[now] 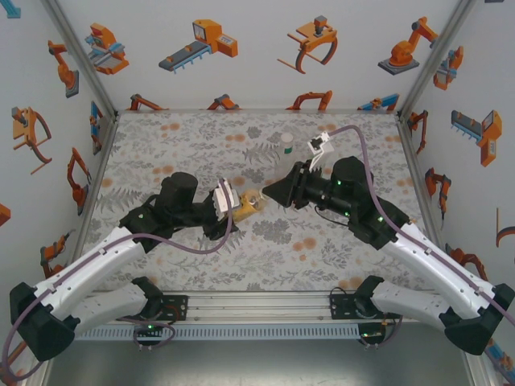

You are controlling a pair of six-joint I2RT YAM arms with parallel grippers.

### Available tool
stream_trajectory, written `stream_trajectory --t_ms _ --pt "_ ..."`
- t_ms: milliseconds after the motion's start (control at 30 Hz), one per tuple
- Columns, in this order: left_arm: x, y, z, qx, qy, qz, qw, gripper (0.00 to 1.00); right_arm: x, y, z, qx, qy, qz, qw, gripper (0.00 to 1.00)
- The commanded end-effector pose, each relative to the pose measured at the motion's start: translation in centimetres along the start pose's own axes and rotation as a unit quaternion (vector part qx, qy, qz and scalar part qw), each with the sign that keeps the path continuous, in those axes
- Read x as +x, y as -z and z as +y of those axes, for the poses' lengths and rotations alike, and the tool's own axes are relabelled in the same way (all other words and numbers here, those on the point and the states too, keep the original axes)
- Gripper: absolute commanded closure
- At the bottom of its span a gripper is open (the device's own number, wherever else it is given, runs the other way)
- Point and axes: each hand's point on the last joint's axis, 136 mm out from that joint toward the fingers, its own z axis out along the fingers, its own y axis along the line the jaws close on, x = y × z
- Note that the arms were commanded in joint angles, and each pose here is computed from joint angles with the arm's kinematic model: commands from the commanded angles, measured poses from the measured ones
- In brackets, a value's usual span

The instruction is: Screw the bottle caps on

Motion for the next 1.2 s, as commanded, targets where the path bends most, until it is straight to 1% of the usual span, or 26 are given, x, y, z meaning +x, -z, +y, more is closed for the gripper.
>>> stream_trajectory --t_ms 0,167,400,533,733,867,1033,1167 --pt "-4.5 0.9 0.0 0.008 -0.028 -0.088 0.996 1.00 0.5 -0.4 -1.5 0.034 0.004 0.006 0.999 1.00" --pt "-5.1 1.1 0.2 0.001 -0.033 -0.105 0.994 1.00 0.6 -0.7 -1.5 0.031 -0.020 0.006 0.999 1.00" --pt "-5.3 0.8 0.5 -0.012 -0.044 -0.127 0.991 1.00 0.6 -0.9 -1.2 0.031 -0.048 0.022 0.998 1.00" --pt "-5.5 0.5 1.5 -0.035 -0.044 -0.133 0.990 1.00 0.7 -0.7 -1.7 0.051 -0.058 0.026 0.997 1.00" --pt "-6.1 -0.2 3.0 -0.068 -0.045 -0.138 0.987 1.00 0.1 -0.5 -2.7 0.087 -0.072 0.010 0.994 1.00" --pt "-6.4 -0.7 3.2 -0.069 -0.050 -0.143 0.986 1.00 -0.2 -0.9 -3.0 0.094 -0.082 0.006 0.992 1.00" --pt "-6.4 -1.2 2.5 -0.051 -0.064 -0.151 0.985 1.00 -0.7 -0.8 -2.7 0.096 -0.075 0.007 0.993 1.00" --pt "-6.3 -1.4 2.6 -0.052 -0.064 -0.154 0.985 1.00 -0.7 -0.8 -2.1 0.090 -0.068 0.019 0.993 0.88"
